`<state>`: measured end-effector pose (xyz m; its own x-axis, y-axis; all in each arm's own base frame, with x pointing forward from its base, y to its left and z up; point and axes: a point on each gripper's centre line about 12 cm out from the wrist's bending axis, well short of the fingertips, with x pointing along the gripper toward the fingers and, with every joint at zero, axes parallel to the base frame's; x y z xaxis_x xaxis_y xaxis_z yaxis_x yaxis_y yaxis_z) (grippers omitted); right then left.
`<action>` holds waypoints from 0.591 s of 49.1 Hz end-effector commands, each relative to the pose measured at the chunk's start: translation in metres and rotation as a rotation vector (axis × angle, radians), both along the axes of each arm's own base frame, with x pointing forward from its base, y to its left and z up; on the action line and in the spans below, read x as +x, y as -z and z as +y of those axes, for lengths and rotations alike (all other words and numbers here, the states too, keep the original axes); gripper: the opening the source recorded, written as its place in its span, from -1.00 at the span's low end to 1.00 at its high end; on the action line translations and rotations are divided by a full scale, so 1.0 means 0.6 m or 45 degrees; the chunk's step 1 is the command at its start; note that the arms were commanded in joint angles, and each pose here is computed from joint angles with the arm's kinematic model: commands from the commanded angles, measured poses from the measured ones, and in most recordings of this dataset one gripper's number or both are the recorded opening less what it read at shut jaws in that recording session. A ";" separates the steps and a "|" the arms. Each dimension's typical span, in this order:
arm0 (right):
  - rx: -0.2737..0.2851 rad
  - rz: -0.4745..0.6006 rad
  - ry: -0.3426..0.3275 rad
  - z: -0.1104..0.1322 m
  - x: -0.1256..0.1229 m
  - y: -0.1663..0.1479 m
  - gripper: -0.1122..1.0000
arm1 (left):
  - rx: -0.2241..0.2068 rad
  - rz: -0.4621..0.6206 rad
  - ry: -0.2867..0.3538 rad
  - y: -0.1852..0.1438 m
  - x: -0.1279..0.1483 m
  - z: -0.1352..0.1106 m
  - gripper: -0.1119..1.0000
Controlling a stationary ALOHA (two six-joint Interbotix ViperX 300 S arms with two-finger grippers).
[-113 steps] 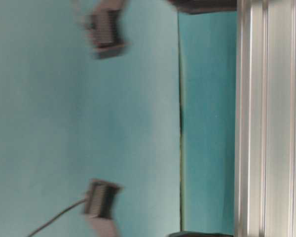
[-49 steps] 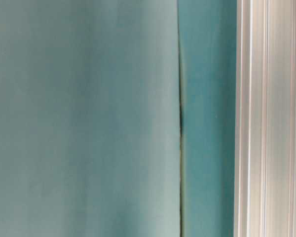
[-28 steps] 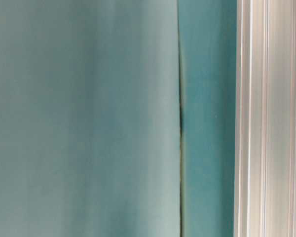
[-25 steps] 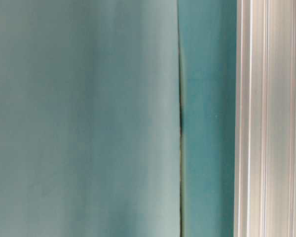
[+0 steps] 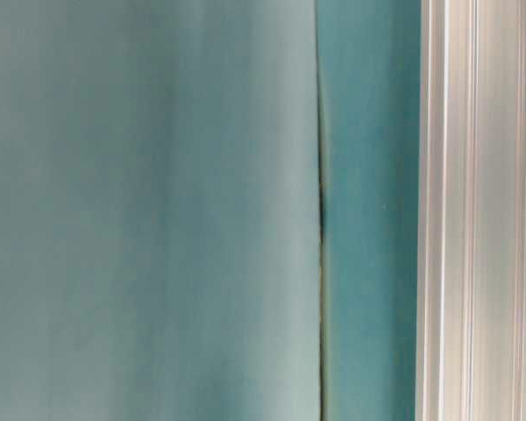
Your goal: Lift the metal rail with both hands.
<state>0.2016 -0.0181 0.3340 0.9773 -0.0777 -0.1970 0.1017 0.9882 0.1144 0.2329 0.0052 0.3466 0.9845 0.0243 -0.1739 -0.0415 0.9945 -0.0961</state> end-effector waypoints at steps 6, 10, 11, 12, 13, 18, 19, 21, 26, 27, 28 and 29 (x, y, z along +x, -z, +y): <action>0.003 -0.012 0.000 0.000 0.001 -0.006 0.96 | 0.003 -0.031 0.002 -0.012 0.000 -0.001 0.87; 0.003 -0.012 0.002 0.000 0.000 -0.006 0.96 | -0.001 -0.033 0.001 -0.013 0.000 -0.001 0.87; 0.002 -0.016 0.000 0.000 0.000 -0.007 0.96 | -0.003 -0.031 0.003 -0.012 0.000 -0.001 0.87; 0.002 -0.016 0.000 0.000 0.000 -0.007 0.96 | -0.003 -0.031 0.003 -0.012 0.000 -0.001 0.87; 0.002 -0.016 0.000 0.000 -0.001 -0.007 0.96 | -0.005 -0.031 0.003 -0.012 0.000 -0.001 0.87; 0.002 -0.022 0.000 0.000 -0.002 -0.009 0.96 | -0.007 -0.031 0.004 -0.012 0.000 -0.002 0.87; 0.002 -0.020 0.000 0.000 -0.002 -0.008 0.96 | -0.009 -0.031 0.004 -0.012 0.000 -0.002 0.87; 0.002 -0.020 0.000 0.000 -0.003 -0.008 0.96 | -0.007 -0.033 0.006 -0.013 0.000 -0.002 0.87; 0.002 -0.022 -0.002 0.001 -0.002 -0.009 0.96 | -0.009 -0.033 0.006 -0.013 0.000 -0.002 0.87; 0.001 -0.024 -0.001 0.001 -0.003 -0.009 0.96 | -0.009 -0.033 0.006 -0.013 0.000 -0.002 0.87; 0.002 -0.022 -0.002 0.001 -0.003 -0.008 0.96 | -0.009 -0.031 0.006 -0.012 0.000 -0.002 0.87; 0.002 -0.020 -0.004 0.001 -0.003 -0.007 0.96 | -0.009 -0.030 0.006 -0.012 0.000 -0.002 0.87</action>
